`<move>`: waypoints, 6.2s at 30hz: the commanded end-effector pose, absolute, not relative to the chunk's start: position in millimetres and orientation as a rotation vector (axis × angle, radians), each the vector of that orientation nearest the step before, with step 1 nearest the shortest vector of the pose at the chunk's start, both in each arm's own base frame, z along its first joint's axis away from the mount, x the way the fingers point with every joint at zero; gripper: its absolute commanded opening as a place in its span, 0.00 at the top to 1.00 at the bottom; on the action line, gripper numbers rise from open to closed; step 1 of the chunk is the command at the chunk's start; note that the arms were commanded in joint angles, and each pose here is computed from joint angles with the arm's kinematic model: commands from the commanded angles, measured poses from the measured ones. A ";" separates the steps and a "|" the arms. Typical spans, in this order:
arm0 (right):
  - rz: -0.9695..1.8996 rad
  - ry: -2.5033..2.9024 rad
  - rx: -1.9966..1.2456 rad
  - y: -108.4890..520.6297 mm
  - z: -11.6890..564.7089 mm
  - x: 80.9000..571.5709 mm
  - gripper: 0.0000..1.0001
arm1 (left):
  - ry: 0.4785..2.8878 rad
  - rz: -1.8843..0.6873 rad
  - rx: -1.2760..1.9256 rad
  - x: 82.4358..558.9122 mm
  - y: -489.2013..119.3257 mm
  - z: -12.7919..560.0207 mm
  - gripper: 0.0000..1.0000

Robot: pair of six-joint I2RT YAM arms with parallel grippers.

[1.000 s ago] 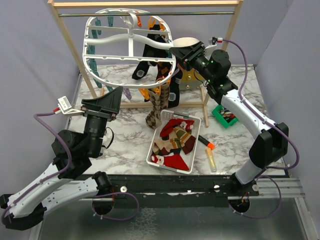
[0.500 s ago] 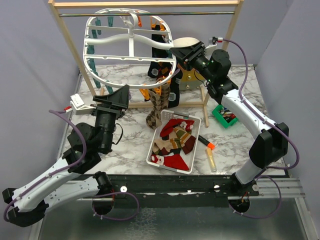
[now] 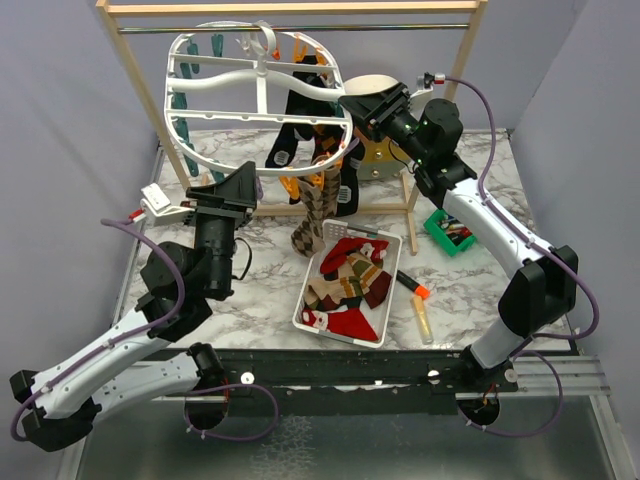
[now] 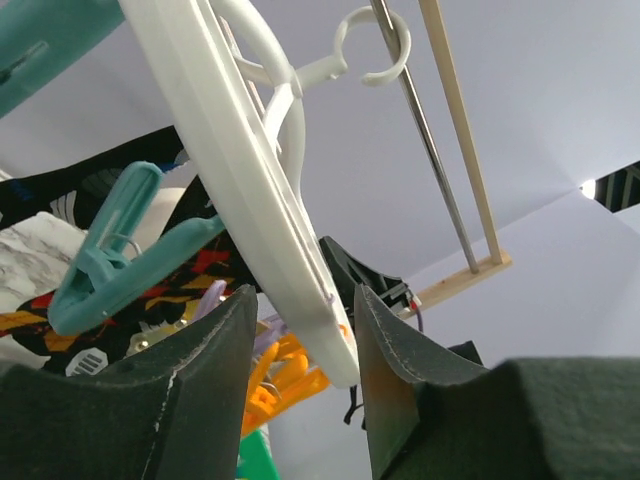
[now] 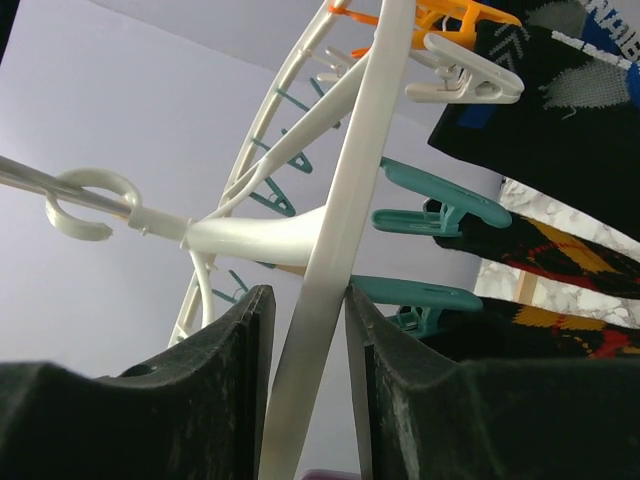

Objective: Clip the socks to the hanger
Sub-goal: Adjust the hanger on the clothesline.

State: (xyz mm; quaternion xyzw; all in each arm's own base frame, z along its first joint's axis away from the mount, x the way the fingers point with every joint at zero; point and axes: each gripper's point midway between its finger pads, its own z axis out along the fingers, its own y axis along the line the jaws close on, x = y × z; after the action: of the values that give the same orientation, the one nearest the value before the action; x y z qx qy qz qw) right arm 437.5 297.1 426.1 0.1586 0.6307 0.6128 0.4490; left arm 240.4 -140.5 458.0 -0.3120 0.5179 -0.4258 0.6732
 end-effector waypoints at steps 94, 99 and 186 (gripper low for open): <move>1.843 1.742 0.296 358.3 419.9 274.2 0.38 | 1.150 -1.050 -0.516 303.0 -183.8 464.9 0.65; 1.834 1.731 0.330 363.9 419.0 286.9 0.48 | 1.158 -1.044 -0.513 301.8 -182.9 459.7 0.65; 1.411 1.644 0.398 233.6 421.0 319.6 0.30 | 1.122 -0.905 -0.595 289.4 -135.4 463.1 0.71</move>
State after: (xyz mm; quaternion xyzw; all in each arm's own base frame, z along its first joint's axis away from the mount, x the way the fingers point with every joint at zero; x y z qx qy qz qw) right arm 341.7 237.9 423.3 0.1894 0.6539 0.5732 0.4560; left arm 291.3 -132.0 456.5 -0.2831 0.5078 -0.3993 0.7090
